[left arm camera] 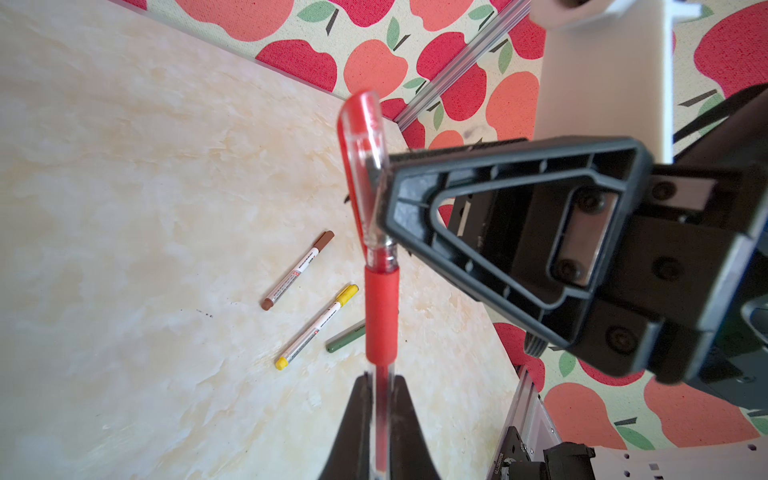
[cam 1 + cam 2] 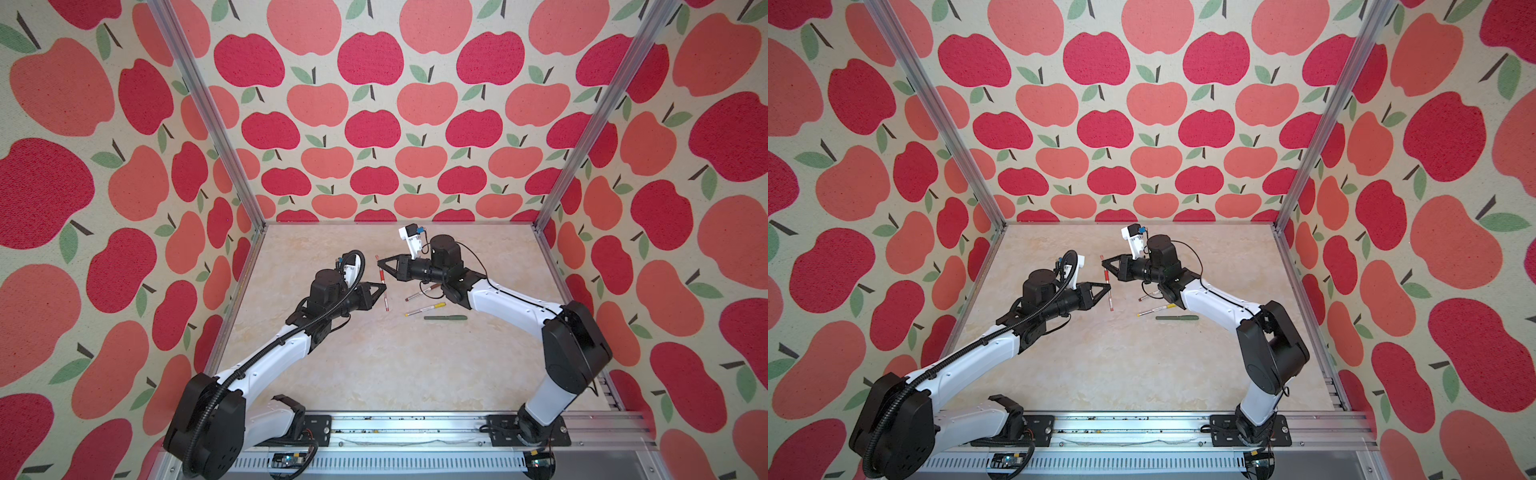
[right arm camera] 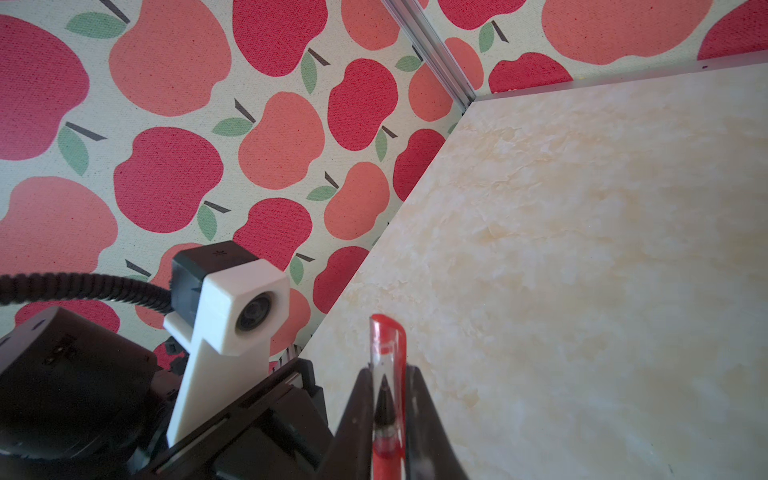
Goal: Insert the pens into the pen caps
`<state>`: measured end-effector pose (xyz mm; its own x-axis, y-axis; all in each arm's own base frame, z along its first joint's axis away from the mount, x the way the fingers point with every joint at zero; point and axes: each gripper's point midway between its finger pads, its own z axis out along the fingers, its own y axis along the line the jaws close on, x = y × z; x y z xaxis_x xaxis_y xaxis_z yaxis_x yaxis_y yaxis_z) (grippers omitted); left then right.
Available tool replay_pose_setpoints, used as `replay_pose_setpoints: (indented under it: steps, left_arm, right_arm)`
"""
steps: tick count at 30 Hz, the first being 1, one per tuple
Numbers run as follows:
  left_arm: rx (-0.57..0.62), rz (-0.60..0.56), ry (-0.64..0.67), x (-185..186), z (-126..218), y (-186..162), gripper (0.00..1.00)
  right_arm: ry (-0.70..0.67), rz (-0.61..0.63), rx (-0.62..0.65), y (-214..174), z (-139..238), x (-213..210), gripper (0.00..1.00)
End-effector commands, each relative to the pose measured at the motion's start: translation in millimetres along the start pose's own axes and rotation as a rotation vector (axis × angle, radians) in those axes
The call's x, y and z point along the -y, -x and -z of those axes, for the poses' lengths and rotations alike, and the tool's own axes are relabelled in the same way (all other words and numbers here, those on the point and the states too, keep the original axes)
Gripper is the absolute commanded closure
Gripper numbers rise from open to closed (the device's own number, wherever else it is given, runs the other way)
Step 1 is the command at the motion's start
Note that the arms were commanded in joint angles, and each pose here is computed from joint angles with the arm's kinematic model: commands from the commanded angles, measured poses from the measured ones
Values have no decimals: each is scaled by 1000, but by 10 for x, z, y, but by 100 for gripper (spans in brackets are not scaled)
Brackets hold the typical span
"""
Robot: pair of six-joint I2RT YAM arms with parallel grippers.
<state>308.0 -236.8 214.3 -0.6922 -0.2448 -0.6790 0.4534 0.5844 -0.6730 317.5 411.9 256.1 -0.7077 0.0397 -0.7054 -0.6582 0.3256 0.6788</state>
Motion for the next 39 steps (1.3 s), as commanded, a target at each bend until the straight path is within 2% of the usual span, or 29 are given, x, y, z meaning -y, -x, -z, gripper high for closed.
replay_pose_setpoints:
  steps: [1, 15, 25, 39]
  left_arm:
    - [137, -86, -8, 137, 73, 431, 100]
    - [67, -308, -37, 381, 115, 457, 100]
    - [83, -323, -40, 416, 142, 497, 100]
    - [111, -346, -49, 505, 172, 606, 100]
  right_arm:
    - [56, -15, -74, -224, -13, -161, 86]
    - [159, 46, -20, -1, -23, -347, 82]
    - [147, 59, -10, 26, -13, -303, 82]
    - [164, 77, -4, -175, -44, -153, 83]
